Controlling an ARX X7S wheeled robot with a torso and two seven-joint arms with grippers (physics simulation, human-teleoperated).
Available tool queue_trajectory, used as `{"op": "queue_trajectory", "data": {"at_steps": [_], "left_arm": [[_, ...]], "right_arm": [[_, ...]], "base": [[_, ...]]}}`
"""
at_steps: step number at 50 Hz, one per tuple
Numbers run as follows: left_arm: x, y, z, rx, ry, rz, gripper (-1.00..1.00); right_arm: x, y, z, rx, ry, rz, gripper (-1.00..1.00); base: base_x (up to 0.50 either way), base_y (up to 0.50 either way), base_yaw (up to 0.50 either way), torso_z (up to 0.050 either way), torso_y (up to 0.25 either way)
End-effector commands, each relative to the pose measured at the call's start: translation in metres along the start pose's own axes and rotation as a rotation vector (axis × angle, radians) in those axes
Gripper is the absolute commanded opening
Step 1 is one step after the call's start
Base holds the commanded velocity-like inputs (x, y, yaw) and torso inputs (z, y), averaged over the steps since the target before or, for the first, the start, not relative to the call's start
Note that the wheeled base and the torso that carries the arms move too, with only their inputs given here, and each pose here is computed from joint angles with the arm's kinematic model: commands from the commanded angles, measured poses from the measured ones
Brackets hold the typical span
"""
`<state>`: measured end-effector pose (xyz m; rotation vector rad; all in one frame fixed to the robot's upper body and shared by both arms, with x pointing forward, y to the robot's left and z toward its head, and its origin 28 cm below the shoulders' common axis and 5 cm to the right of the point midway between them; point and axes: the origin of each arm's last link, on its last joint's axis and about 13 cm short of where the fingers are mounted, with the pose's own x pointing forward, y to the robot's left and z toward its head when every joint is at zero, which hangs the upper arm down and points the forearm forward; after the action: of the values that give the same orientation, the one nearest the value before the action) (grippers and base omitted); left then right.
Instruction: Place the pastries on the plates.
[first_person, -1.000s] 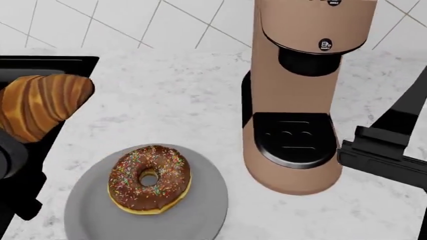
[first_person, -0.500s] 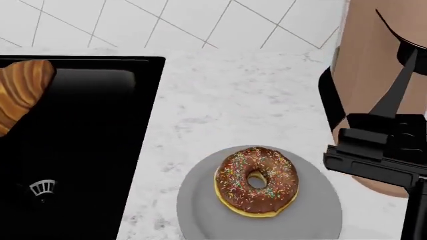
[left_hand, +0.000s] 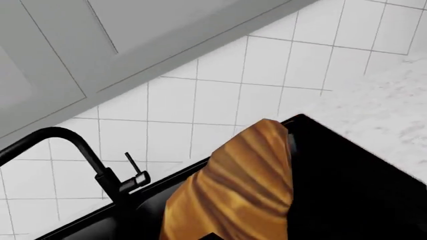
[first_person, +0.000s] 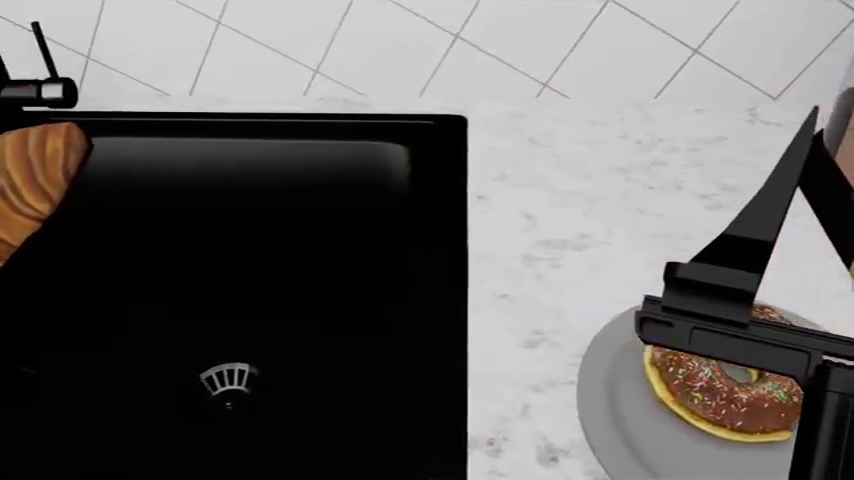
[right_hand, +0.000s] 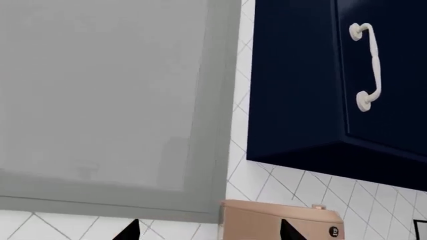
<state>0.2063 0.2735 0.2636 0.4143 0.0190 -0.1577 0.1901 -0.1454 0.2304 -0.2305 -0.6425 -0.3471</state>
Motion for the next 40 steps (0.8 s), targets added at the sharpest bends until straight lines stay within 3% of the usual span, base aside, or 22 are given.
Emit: {"op": "queue_trajectory", "data": {"at_steps": [1,40], "left_arm": [[-0.0021,-0.0024,0.0044,-0.016,-0.031,-0.003,-1.00],[-0.0006,-0.0005,0.0040,-0.024,-0.027,0.017,-1.00]], "right_arm": [[0.0022,0.0021,0.0006,0.013,-0.014,0.014,1.00],[0.0038,0.0046,-0.0030,0.003,-0.012,0.016,1.00]], "base": [[0.00,0.50,0.00,0.000,0.000],[0.00,0.50,0.00,0.000,0.001]]}}
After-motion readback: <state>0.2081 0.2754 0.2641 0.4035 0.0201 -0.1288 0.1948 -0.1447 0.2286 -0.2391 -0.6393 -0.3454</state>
